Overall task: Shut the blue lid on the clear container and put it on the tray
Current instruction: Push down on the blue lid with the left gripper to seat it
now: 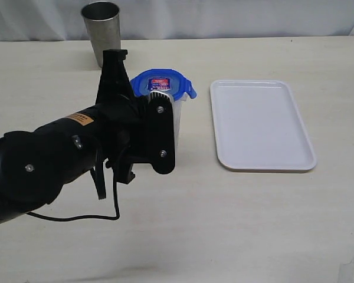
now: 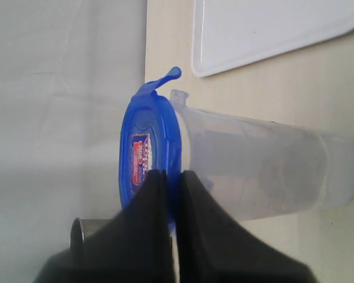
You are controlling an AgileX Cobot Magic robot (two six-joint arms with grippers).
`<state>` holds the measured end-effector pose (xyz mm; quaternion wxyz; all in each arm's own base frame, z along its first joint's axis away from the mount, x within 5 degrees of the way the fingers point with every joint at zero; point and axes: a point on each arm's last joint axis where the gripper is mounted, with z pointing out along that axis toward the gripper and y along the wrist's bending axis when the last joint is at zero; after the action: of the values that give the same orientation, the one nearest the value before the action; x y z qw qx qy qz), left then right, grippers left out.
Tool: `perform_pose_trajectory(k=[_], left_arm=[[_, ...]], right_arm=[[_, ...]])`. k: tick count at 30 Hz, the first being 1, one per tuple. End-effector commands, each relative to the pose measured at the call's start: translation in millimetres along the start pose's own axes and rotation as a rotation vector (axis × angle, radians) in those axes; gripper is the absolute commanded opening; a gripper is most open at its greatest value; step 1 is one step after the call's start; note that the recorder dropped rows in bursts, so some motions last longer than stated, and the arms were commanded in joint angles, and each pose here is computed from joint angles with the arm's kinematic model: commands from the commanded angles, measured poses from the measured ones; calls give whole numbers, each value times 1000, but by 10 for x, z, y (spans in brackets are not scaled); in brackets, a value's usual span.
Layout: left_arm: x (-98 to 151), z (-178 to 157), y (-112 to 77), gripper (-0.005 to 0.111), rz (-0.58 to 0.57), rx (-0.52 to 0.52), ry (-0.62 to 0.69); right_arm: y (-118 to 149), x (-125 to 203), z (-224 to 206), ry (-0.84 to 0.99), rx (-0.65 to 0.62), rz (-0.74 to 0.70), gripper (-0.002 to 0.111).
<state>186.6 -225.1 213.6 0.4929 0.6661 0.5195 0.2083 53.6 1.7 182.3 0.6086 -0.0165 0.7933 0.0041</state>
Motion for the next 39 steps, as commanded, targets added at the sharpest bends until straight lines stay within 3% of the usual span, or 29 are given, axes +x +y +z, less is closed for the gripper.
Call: perform_pose_trajectory(k=[1, 39], left_arm=[[-12, -20, -23, 0, 20, 15, -6], [16, -23, -29, 0, 23, 1, 12]], right_arm=[[-6, 3, -1, -4, 9, -6, 5], [-6, 3, -1, -4, 9, -6, 5]])
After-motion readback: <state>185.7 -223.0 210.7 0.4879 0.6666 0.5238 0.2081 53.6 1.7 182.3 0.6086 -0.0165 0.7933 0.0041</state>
